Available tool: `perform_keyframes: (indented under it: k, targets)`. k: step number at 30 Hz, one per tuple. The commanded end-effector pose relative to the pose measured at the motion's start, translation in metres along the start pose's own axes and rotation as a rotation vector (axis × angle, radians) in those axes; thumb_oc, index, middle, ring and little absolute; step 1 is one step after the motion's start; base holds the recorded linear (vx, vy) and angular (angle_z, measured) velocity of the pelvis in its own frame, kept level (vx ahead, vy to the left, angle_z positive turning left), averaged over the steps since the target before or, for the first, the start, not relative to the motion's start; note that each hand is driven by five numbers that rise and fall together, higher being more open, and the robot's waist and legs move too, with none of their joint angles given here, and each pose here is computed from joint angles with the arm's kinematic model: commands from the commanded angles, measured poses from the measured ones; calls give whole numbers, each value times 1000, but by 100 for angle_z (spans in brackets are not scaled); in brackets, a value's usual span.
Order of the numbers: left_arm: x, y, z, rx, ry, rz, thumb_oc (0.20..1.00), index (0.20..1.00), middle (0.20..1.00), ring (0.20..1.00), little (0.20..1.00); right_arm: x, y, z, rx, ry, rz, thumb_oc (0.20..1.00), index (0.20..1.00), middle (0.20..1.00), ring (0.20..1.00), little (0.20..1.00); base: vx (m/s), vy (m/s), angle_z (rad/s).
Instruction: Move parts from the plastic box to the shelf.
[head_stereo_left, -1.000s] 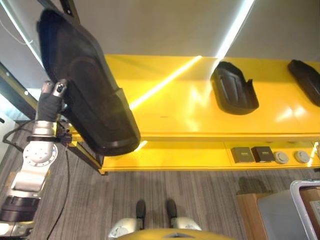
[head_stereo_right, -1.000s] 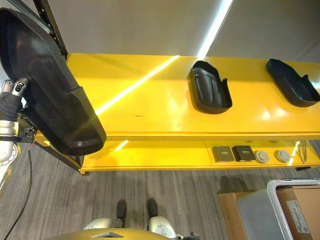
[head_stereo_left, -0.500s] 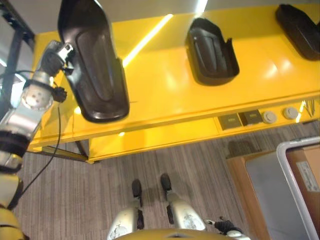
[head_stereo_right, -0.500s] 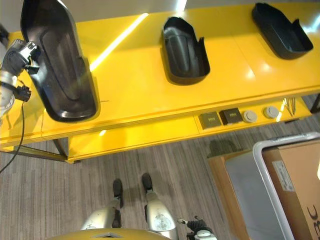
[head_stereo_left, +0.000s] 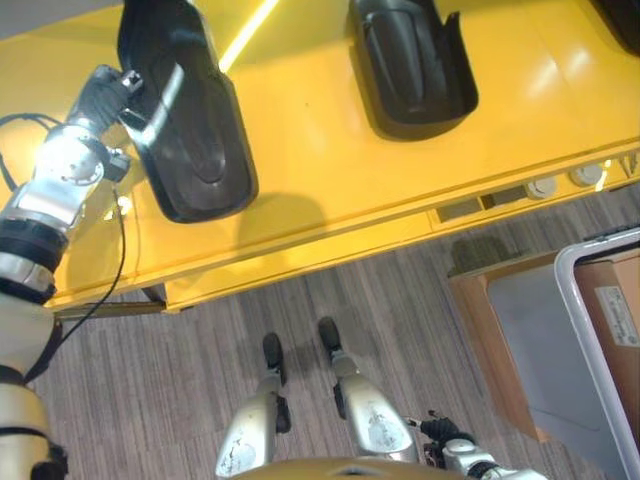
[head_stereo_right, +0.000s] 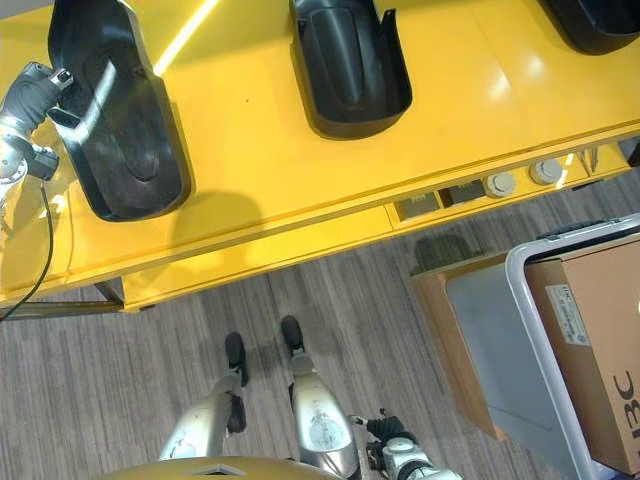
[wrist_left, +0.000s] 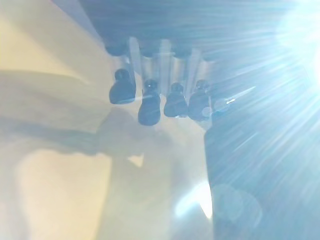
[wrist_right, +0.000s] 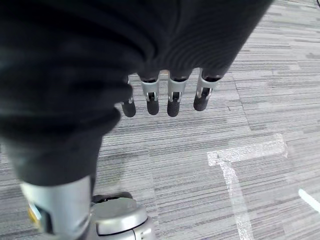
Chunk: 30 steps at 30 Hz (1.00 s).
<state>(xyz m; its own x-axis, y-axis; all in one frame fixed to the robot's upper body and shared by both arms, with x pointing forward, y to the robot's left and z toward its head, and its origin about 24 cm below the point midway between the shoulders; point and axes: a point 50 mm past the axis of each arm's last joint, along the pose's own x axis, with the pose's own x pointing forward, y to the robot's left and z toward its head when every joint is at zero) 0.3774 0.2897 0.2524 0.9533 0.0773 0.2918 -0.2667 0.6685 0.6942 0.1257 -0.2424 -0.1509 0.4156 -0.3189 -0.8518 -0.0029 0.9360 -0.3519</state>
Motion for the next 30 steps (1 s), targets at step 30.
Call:
perform_keyframes:
  k: [30]
  targets:
    - [23,32,30,210,-9,24,200,200,200,200,200,0,-5,-5,41,25,1,1000,1000,1000,1000,1000,-1,-1,0]
